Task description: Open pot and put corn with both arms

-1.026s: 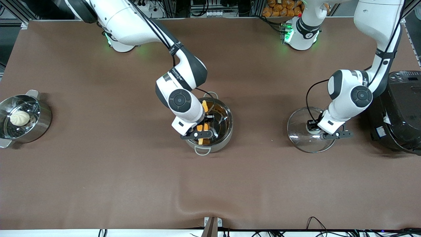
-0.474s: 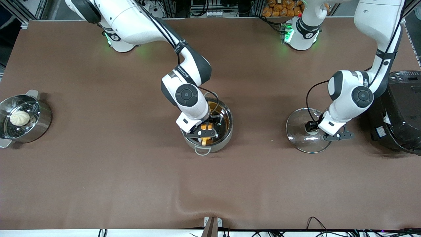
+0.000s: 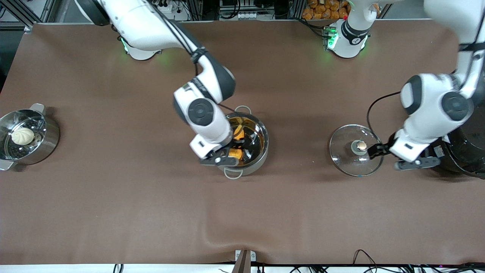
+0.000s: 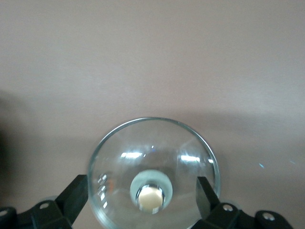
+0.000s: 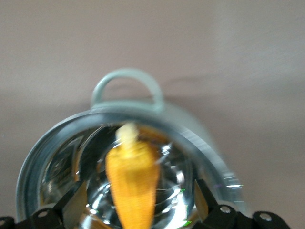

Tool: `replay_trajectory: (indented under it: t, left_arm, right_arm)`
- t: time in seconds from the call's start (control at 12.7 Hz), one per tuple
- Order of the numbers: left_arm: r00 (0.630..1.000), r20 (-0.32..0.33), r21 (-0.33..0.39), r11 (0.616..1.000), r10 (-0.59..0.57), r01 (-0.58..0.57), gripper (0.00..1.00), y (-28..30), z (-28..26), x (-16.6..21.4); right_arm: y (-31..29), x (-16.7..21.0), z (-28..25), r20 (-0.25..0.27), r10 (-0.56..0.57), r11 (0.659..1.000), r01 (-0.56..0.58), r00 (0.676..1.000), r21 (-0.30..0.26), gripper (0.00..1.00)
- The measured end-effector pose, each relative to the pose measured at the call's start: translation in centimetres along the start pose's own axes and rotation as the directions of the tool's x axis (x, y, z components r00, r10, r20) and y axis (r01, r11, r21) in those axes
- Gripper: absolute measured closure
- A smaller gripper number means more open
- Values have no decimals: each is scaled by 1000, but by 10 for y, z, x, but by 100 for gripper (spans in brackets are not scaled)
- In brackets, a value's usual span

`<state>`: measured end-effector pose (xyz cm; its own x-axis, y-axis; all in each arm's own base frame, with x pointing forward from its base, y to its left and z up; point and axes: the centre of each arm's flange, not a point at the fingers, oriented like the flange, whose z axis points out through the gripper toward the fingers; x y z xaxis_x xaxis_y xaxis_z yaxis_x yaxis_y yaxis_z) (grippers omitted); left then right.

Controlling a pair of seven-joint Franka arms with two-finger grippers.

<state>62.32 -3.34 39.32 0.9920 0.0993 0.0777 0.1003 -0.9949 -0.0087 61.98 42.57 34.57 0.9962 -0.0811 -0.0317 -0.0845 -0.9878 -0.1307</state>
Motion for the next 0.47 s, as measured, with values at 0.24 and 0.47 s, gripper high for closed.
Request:
replay_trajectory:
  t: [0.24, 0.47]
  left_arm:
    - [1000, 23, 11, 1000, -6, 6, 0, -2, -109, 5]
    - [1000, 25, 14, 1000, -5, 5, 0, -2, -182, -4]
  right_arm:
    - [93, 41, -63, 70, -56, 997, 59, 996, -45, 0]
    - [194, 62, -108, 109, -91, 994, 97, 990, -50, 0]
